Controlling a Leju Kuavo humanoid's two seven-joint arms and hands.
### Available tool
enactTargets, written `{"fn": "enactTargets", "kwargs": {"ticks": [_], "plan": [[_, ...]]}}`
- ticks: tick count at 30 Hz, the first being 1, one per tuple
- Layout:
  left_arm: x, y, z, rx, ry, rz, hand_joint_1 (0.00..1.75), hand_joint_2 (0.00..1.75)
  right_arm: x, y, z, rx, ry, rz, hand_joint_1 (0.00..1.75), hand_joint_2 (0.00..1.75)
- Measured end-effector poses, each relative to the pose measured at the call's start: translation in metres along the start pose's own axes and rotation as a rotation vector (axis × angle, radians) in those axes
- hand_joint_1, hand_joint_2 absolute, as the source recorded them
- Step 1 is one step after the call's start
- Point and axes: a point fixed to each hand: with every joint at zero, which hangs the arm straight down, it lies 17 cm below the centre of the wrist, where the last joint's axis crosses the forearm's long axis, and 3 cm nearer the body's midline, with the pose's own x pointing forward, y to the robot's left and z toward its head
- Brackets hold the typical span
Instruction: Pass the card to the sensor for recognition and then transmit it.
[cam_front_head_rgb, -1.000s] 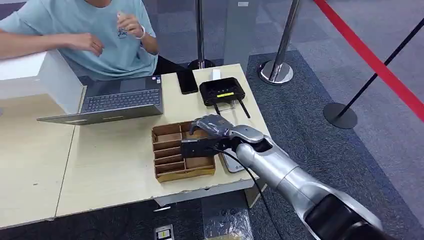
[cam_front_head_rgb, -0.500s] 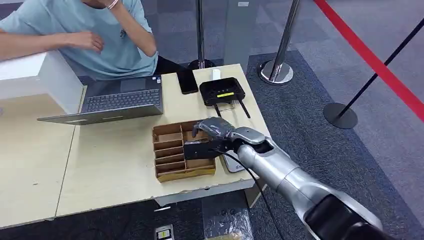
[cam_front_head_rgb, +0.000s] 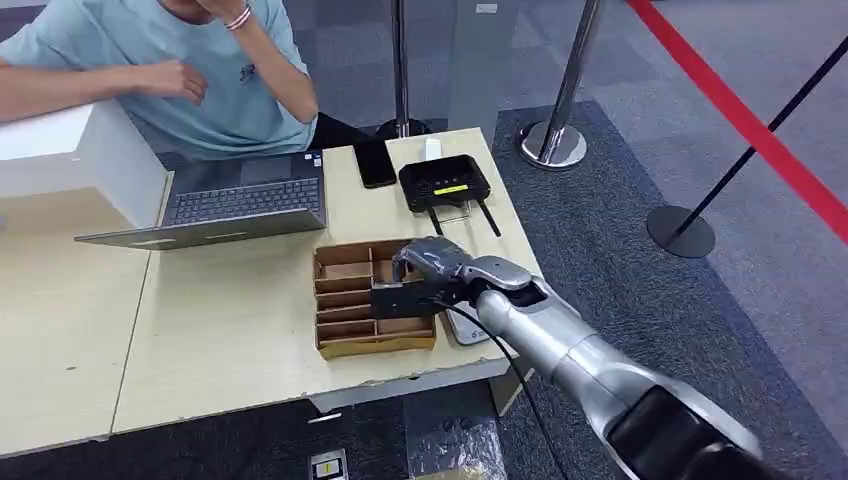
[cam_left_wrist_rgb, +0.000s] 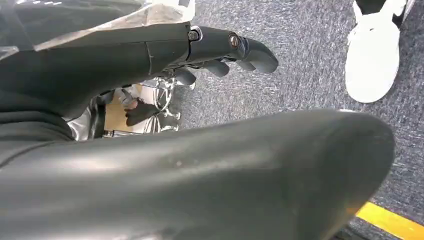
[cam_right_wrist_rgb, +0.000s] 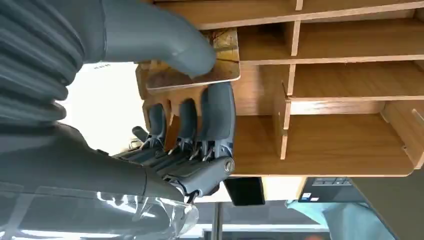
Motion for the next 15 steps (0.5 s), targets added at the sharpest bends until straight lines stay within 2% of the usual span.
{"fn": "enactTargets", "kwargs": {"ticks": [5,15], "plan": [[0.000,-0.001,0.000,-0.002,0.000,0.002,0.00,0.00,0.000,0.003,-0.001,0.005,0.000,-0.007,1.75,1.75],[0.001,-0.001,0.000,-0.002,-0.004,-0.001,0.00,0.00,0.011,-0.011,-0.008,-0.028,-0.030,-0.016,1.75,1.75]]}}
